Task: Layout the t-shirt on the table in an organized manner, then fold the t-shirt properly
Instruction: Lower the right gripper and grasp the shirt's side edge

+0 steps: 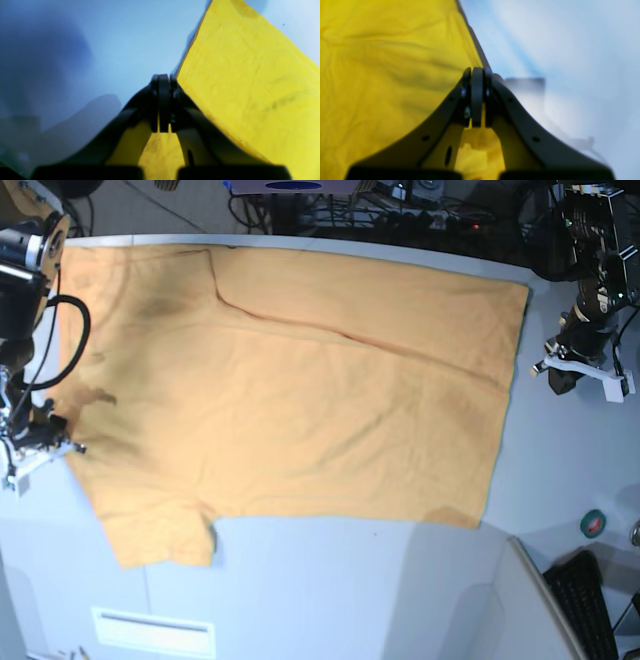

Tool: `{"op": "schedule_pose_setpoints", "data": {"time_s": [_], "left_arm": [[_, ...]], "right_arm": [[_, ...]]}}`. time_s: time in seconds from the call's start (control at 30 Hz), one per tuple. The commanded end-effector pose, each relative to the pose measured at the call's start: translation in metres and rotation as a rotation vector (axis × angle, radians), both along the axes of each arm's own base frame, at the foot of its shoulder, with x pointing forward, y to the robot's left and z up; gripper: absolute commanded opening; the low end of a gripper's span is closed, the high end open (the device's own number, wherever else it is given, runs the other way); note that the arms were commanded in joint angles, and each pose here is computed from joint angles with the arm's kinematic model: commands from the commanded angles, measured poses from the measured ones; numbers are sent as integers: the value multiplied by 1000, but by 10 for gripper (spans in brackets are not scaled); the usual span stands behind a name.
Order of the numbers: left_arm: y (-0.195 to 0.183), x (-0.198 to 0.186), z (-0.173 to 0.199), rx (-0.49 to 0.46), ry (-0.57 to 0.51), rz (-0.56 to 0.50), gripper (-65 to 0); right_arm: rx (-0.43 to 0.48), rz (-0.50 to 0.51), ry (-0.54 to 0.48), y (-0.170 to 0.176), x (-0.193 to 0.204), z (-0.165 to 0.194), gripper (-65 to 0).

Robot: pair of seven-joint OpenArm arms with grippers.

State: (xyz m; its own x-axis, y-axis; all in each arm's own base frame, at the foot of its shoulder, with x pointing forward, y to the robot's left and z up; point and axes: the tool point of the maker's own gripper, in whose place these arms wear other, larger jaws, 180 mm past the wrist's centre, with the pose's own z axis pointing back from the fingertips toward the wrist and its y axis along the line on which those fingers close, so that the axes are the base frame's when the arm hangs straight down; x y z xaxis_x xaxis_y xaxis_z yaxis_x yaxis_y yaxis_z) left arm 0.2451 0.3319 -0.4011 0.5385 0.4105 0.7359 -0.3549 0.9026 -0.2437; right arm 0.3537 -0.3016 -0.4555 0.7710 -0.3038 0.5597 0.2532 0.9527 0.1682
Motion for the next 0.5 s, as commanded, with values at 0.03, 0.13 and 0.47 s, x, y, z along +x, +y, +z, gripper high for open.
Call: {"op": "schedule_pose_setpoints", "data": {"time_s": [0.03, 0.13, 0.47], "left_arm": [[7, 9, 15, 26, -47, -6, -650], [7, 11, 16, 26, -52, -6, -650], [7, 12, 17, 29, -53, -7, -650]], "right_arm": [[-19, 19, -60, 1, 10, 29, -650], [-18, 40, -51, 14, -2, 42, -650], [46, 52, -10, 67, -60, 40, -650]]}}
